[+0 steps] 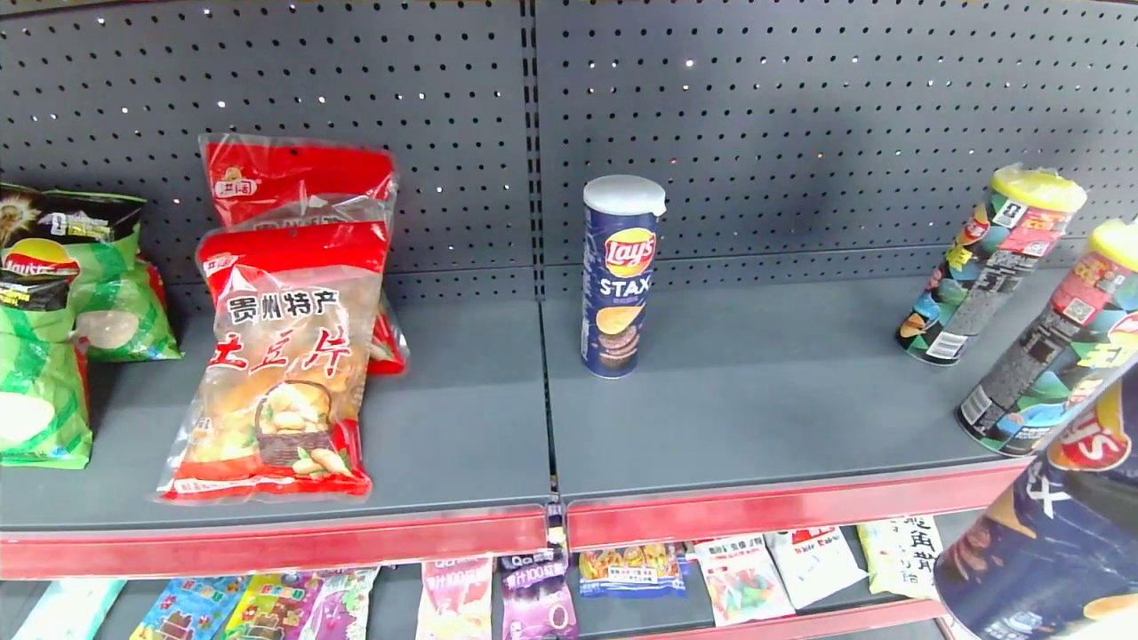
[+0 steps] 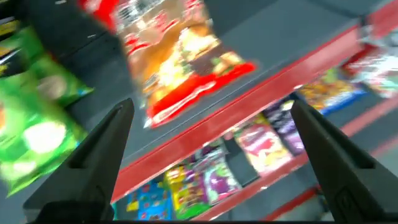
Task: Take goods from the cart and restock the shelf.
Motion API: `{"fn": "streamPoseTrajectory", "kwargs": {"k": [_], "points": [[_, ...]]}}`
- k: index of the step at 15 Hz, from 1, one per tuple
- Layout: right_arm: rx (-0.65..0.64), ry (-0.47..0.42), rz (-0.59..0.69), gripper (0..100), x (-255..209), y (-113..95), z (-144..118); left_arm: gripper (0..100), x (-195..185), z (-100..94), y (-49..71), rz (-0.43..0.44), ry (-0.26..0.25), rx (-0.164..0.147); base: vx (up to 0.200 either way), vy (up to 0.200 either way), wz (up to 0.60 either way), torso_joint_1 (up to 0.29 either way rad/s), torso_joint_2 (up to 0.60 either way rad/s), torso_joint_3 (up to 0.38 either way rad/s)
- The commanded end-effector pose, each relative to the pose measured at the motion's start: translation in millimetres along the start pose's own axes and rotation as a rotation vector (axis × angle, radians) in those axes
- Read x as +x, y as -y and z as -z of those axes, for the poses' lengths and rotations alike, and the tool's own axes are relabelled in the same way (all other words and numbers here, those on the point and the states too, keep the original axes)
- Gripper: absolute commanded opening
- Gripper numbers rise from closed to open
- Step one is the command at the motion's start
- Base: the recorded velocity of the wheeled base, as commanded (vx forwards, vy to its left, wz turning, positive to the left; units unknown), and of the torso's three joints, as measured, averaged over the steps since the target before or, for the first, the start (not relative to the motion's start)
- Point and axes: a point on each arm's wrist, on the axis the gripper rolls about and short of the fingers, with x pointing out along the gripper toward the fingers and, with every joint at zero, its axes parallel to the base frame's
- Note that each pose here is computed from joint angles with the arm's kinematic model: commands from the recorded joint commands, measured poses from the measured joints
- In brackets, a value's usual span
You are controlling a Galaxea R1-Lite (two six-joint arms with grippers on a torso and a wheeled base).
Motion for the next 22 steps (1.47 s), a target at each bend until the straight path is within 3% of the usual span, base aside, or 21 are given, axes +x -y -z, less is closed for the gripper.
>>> {"fn": "streamPoseTrajectory", "kwargs": {"k": [1,2,3,4,5,7,8,10,14,22], "points": [[0.001,0.012,-0.030,0,5.0,2.8,-8.4,100,33.3,-28.4,-12.3,0.148,-0.047,-0.042,0.000,0.000,0.00,0.000,0.00,0.000],[0.010,0.024,-0.078,0,10.8,3.6,-17.2,100,68.0,-48.4,-21.2,0.248,-0.018,-0.056,0.000,0.000,0.00,0.000,0.00,0.000],[0.022,0.009,-0.121,0,19.3,2.9,-17.6,100,91.7,-60.9,-27.3,0.279,0.014,-0.063,0.000,0.000,0.00,0.000,0.00,0.000],[0.022,0.005,-0.142,0,23.1,2.1,-18.0,100,104.2,-67.4,-30.5,0.285,0.025,-0.065,0.000,0.000,0.00,0.000,0.00,0.000],[0.024,0.015,-0.162,0,29.8,1.5,-19.2,100,143.7,-87.9,-28.7,0.366,0.046,-0.069,0.000,0.000,0.00,0.000,0.00,0.000],[0.030,0.009,-0.167,0,36.6,2.9,-19.8,100,197.3,-120.7,-9.3,0.509,0.040,-0.162,0.000,0.000,0.00,0.000,0.00,0.000],[0.031,0.010,-0.165,0,37.9,3.6,-20.9,100,219.5,-131.9,1.9,0.575,0.043,-0.176,0.000,0.000,0.00,0.000,0.00,0.000],[0.030,0.014,-0.159,0,39.5,4.7,-22.8,100,258.1,-136.5,9.7,0.633,0.055,-0.159,0.000,0.000,0.00,0.000,0.00,0.000],[0.035,0.008,-0.145,0,39.5,5.9,-21.3,100,308.9,-133.8,21.8,0.635,0.089,-0.143,0.000,0.000,0.00,0.000,0.00,0.000],[0.040,-0.008,-0.140,0,41.7,6.8,-18.7,100,343.0,-137.6,28.1,0.648,0.117,-0.139,0.000,0.000,0.00,0.000,0.00,0.000]]}}
